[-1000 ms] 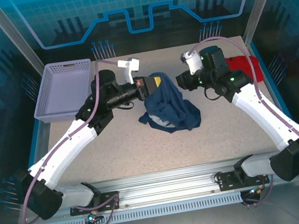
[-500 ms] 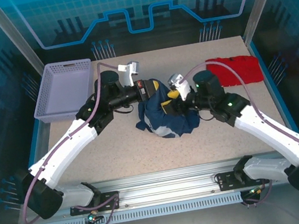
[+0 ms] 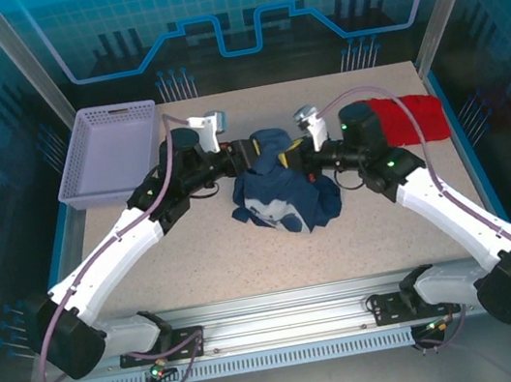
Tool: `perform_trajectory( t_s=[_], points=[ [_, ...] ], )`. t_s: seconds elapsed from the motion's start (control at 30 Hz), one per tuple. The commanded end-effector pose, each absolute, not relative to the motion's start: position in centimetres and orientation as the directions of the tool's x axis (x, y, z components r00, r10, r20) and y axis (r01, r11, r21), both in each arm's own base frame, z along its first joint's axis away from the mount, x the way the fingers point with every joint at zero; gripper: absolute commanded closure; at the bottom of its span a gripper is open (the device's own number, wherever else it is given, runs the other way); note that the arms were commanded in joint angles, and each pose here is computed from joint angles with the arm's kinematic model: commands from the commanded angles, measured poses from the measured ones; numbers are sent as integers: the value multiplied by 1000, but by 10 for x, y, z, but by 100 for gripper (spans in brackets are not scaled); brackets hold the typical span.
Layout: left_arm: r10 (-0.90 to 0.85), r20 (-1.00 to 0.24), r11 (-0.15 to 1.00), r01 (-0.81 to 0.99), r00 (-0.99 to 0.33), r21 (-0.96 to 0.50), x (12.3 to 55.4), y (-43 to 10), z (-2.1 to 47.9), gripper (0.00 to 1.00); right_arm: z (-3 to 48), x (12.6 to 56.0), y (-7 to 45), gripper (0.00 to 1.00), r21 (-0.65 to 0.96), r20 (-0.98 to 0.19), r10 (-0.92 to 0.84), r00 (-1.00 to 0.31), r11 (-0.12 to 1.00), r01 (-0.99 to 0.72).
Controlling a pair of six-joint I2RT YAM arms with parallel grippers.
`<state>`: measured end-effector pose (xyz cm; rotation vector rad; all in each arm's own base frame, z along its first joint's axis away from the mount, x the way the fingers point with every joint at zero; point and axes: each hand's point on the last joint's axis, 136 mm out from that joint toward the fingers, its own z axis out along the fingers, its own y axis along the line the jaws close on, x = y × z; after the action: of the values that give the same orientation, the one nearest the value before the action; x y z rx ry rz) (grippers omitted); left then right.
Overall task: Fold the inside-out t-shirt
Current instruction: Turn the T-shirt inside out at the center of the table.
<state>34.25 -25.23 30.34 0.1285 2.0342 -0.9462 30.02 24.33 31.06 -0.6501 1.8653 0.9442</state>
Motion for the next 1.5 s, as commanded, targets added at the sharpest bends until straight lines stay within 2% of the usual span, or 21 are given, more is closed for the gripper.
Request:
perform_trajectory(
  t_s=[0.0,0.07,0.17,0.27,0.37,0.53,0.93,1.0,1.07,1.2,1.33,1.47],
  points=[
    [-215,-810,751,438,-545,-494,331,-230,305,45,346,287,254,100,440,-886,69,-458,435,-786],
    [-237,-794,701,468,-560,-539,315,-231,305,35,348,288,254,100,445,-886,85,-456,433,-784],
    [-261,-740,633,469,-620,-616,300,-238,299,28,348,291,253,100,447,-887,100,-451,437,-781],
    [-261,-695,599,452,-671,-661,299,-246,290,27,346,293,253,100,455,-883,111,-455,435,-777],
    [-259,-677,622,417,-689,-663,308,-247,280,28,346,293,254,100,452,-885,109,-452,428,-783],
    [-263,-671,649,388,-693,-654,323,-239,270,38,348,287,246,100,413,-902,68,-426,423,-807],
    [-239,-587,496,422,-774,-759,336,-274,267,68,347,290,240,100,407,-906,60,-419,394,-824],
    [-231,-585,473,435,-778,-766,336,-279,271,81,346,294,238,100,410,-904,60,-424,403,-818],
    [-232,-592,472,443,-772,-762,335,-278,272,100,346,303,228,100,423,-895,64,-442,439,-793],
    [-253,-641,479,481,-725,-734,319,-265,275,100,325,339,202,100,524,-797,71,-599,575,-629],
    [-257,-676,480,516,-691,-710,296,-260,267,100,286,360,191,98,392,-761,-44,-648,764,-513],
    [-296,-686,495,507,-665,-706,290,-253,263,100,273,359,200,96,362,-748,-95,-657,771,-524]
  ],
)
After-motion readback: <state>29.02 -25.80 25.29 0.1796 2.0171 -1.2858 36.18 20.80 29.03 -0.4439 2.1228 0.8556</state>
